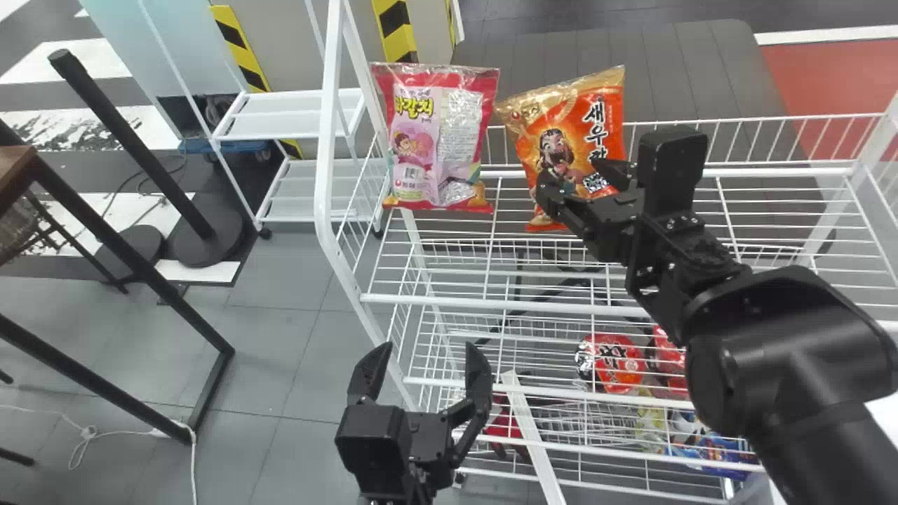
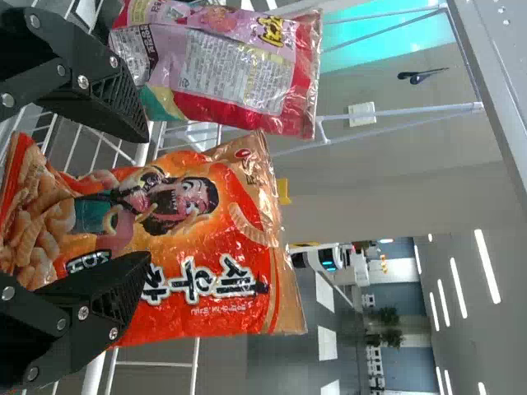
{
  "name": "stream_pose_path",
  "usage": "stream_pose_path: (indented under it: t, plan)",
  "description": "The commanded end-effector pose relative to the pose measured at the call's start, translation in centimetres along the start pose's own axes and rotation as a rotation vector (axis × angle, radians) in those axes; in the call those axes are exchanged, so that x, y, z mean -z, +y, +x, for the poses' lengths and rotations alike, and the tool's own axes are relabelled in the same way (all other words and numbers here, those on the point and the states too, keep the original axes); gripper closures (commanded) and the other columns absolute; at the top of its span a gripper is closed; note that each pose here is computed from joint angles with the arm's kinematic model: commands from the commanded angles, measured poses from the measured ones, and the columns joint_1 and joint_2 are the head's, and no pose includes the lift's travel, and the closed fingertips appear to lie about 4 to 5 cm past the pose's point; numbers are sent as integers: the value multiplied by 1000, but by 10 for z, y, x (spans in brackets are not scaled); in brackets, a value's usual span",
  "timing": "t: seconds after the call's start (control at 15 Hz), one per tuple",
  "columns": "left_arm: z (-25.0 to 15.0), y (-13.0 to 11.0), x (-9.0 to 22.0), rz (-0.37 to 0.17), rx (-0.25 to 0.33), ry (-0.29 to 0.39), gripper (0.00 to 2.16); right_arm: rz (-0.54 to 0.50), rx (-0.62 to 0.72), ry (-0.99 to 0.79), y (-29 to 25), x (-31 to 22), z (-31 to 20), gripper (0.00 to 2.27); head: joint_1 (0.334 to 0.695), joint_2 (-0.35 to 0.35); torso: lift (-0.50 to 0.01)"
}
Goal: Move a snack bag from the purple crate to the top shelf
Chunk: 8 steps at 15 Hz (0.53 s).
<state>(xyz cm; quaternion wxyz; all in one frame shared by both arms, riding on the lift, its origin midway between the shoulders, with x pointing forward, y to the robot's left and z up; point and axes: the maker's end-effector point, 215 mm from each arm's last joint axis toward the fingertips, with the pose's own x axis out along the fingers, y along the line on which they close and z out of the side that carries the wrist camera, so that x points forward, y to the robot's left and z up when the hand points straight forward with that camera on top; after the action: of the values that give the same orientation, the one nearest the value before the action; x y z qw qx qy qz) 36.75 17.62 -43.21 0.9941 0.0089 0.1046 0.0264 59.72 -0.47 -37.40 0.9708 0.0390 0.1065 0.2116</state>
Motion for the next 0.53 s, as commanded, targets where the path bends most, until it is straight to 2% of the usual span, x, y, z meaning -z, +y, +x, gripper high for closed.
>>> stream_pose_path:
  t: [0.0, 0.47]
  plan:
    - [0, 0, -1, -1, -1, -2, 107, 4, -16, 5, 5, 3, -1, 407, 695, 195, 0]
    - [1, -1, -6, -32, 7, -6, 117, 35, -22, -9, 4, -1, -10, 407, 695, 196, 0]
